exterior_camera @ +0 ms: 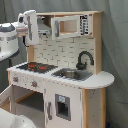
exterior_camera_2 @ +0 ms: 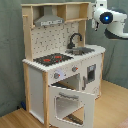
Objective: Play with the kitchen
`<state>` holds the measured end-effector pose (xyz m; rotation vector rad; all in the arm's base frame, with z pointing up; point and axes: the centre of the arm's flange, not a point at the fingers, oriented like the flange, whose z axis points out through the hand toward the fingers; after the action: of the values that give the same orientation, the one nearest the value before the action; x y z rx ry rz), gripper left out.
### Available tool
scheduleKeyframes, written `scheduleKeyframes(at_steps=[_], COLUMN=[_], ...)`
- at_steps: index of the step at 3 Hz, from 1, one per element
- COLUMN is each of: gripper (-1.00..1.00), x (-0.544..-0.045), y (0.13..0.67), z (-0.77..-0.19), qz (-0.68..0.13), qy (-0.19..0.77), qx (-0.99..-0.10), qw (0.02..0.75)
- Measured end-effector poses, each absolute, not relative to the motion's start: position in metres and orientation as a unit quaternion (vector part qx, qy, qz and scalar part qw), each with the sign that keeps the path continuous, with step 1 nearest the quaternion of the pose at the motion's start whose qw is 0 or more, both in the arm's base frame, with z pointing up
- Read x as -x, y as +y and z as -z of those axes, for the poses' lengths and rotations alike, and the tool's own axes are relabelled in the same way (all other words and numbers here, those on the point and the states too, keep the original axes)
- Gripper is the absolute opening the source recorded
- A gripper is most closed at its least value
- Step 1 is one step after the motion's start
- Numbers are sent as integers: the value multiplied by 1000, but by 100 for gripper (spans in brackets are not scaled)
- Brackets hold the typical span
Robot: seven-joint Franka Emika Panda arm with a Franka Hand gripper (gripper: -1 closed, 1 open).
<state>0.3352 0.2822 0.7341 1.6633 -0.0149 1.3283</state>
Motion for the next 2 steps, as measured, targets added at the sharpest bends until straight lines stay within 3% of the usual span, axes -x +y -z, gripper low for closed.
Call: scheduleKeyframes(at_steps=[2], gripper=[100], x=[-269], y=[333], z=[-733], qz=[-548], qy=[41], qx=[-659], qw=[513])
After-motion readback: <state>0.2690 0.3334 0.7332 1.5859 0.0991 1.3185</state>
